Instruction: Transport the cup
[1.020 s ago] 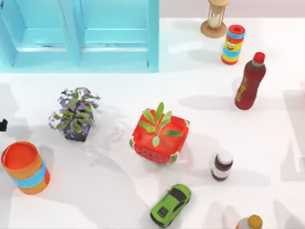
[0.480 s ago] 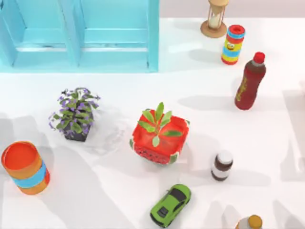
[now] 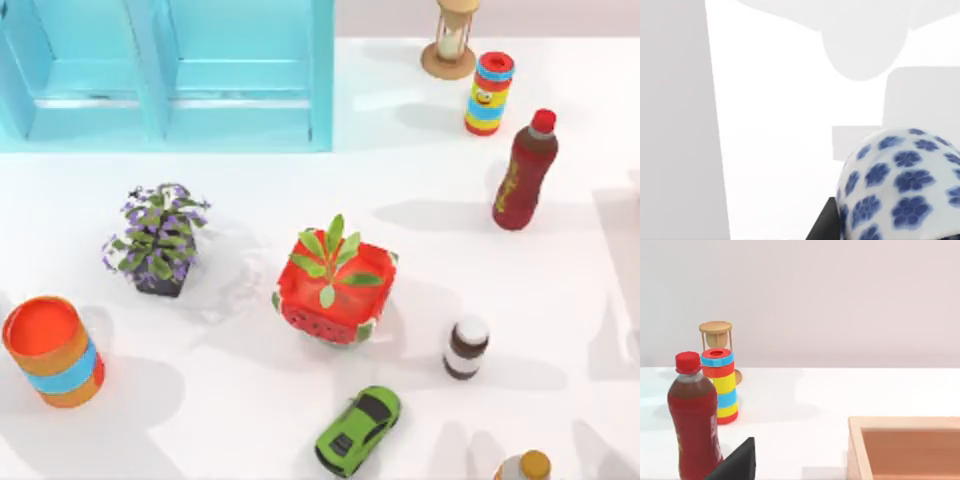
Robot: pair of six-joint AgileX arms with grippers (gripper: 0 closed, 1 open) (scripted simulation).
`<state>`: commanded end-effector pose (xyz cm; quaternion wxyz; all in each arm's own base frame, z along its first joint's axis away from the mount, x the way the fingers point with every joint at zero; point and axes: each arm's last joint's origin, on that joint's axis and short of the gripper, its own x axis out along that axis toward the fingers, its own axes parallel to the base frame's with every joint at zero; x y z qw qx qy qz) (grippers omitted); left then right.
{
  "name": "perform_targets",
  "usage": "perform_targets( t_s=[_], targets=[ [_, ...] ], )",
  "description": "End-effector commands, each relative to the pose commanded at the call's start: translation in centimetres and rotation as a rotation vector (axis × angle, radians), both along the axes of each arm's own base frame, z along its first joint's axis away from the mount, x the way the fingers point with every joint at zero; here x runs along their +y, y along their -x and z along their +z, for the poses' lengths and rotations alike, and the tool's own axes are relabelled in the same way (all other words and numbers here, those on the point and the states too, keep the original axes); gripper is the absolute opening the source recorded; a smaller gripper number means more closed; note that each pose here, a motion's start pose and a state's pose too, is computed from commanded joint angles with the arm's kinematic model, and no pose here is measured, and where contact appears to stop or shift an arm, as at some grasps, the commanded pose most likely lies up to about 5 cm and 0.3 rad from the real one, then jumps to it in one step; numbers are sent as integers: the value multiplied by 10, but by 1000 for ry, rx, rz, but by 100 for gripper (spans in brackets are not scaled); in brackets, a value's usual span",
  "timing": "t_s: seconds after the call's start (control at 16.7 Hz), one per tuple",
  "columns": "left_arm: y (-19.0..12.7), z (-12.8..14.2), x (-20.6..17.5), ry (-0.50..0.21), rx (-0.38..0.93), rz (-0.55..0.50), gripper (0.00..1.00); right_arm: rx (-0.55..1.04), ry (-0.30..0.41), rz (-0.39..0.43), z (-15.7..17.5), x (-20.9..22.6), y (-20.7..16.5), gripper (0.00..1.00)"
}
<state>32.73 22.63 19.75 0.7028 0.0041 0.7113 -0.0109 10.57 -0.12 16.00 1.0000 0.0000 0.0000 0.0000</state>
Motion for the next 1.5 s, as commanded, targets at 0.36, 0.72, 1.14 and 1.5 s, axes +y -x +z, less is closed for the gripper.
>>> perform_targets(
  t_s=[0.36, 0.72, 1.14, 1.5],
  targets=[
    [8, 11, 20, -5, -7, 1, 0, 0, 0, 0, 0, 0, 0, 100],
    [6, -10, 18, -10, -14, -8, 0, 0, 0, 0, 0, 0, 0, 100],
    [8, -52, 20, -7, -8, 0, 0, 0, 0, 0, 0, 0, 0, 100],
    [9, -54, 20, -5, -7, 1, 15, 0, 0, 0, 0, 0, 0, 100]
  ],
)
